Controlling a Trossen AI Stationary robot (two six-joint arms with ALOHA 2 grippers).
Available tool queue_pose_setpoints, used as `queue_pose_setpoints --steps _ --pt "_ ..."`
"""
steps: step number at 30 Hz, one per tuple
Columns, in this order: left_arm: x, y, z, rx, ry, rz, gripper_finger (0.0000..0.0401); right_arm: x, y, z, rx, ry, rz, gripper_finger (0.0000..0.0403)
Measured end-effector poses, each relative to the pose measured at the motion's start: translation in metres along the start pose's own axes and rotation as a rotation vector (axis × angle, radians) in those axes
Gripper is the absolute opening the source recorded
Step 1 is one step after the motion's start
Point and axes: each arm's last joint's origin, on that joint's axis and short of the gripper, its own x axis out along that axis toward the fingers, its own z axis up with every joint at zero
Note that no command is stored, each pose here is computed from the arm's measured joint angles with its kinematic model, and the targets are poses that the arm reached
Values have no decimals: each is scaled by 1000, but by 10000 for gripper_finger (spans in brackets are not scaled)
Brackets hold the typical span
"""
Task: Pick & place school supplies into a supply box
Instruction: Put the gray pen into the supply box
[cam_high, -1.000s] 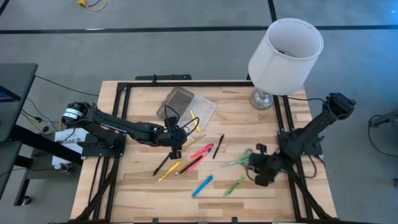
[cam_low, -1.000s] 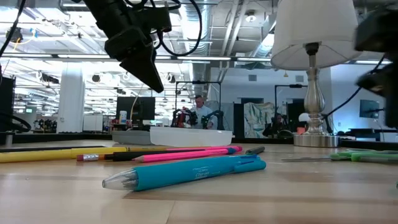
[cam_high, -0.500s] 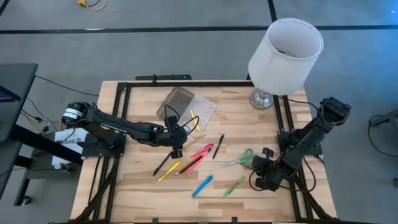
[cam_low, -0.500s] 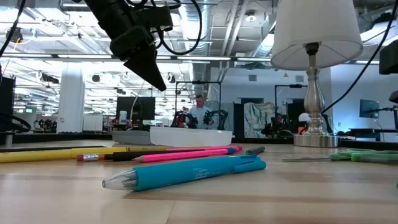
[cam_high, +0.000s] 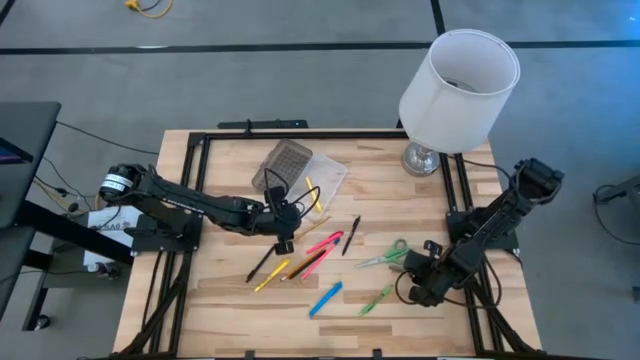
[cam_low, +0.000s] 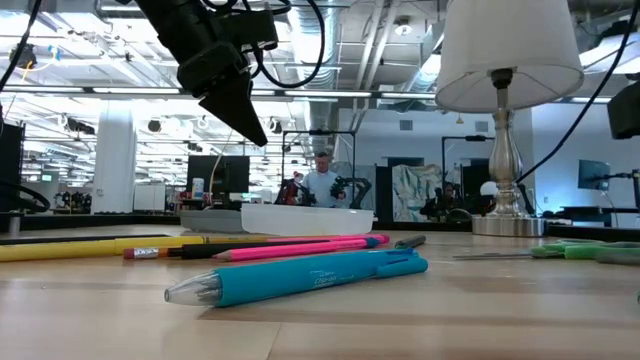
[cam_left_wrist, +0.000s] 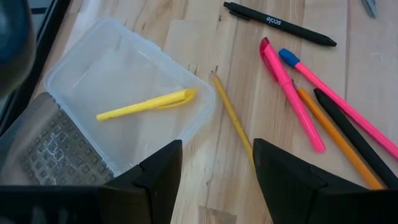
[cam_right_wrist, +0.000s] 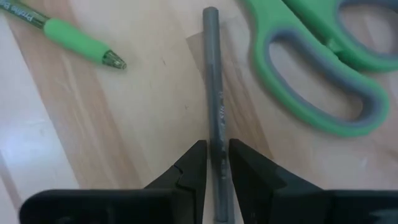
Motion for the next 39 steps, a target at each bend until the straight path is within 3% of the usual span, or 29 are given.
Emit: queue_pose_setpoints --steps 17,27,39 --pt "0 0 0 -14 0 -1 193 -3 -2 7 -43 0 0 64" --pt "0 0 0 -14 1 0 193 -2 -4 10 -65 14 0 7" --pt "0 0 0 -12 1 0 193 -2 -2 11 -113 -1 13 21"
